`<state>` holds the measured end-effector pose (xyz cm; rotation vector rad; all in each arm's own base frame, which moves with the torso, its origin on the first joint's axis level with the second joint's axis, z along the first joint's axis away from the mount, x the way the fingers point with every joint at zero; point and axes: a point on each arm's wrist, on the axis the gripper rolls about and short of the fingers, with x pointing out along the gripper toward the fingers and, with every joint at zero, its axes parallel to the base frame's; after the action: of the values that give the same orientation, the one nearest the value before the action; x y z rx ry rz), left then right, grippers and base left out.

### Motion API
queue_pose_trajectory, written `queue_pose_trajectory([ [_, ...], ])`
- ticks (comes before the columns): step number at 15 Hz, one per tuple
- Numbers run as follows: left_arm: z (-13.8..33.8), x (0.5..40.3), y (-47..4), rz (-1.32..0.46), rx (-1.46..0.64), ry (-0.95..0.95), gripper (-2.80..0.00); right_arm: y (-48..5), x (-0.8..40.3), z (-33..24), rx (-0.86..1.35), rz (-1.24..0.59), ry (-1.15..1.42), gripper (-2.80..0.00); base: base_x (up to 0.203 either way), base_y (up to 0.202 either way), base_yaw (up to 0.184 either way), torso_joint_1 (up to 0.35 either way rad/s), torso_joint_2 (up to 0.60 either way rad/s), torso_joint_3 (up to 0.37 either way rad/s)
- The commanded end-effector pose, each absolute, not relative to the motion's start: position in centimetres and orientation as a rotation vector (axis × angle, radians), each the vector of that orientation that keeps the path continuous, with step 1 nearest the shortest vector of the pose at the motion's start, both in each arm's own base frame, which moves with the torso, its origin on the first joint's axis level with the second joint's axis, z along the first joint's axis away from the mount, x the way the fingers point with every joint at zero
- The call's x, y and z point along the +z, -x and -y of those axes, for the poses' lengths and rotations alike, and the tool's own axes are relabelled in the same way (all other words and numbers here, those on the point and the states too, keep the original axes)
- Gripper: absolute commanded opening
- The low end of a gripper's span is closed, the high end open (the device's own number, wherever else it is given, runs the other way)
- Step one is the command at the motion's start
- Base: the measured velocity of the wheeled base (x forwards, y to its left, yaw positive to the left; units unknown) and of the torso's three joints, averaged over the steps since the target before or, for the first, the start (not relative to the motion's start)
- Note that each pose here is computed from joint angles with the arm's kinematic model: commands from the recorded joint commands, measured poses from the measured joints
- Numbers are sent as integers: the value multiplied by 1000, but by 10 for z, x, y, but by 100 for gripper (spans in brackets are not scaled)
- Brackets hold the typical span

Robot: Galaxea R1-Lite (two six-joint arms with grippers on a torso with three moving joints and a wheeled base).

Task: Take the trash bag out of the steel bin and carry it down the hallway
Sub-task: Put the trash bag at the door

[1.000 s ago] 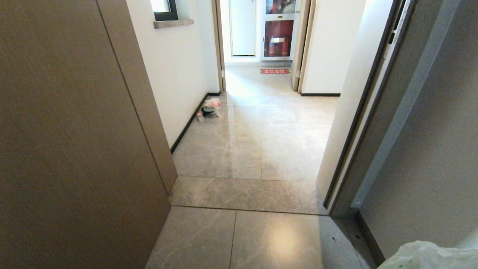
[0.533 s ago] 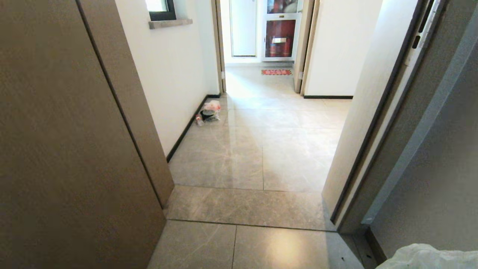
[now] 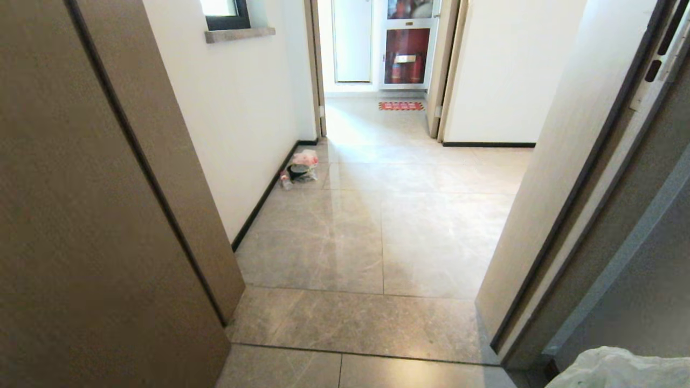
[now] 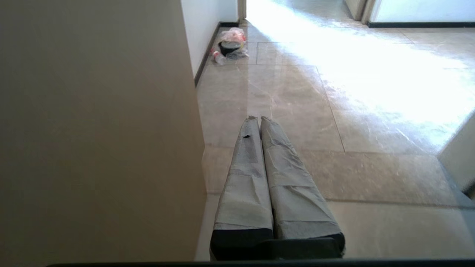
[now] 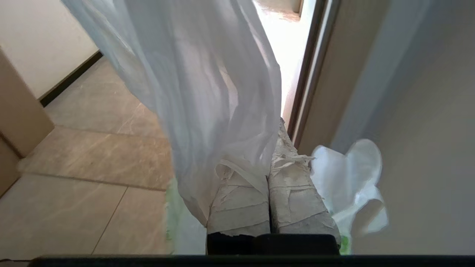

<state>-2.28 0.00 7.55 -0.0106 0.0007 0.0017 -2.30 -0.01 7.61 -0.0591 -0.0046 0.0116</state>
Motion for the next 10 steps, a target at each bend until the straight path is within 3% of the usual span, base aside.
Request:
queue_pose_trajectory([
  [1,0,76,23,-2,2,11,-280,26,75,0,11,43,60,-280,188,0,0,2,2,2],
  [10,0,76,23,-2,2,9,-280,26,75,0,9,42,60,-280,192,0,0,2,4,1],
])
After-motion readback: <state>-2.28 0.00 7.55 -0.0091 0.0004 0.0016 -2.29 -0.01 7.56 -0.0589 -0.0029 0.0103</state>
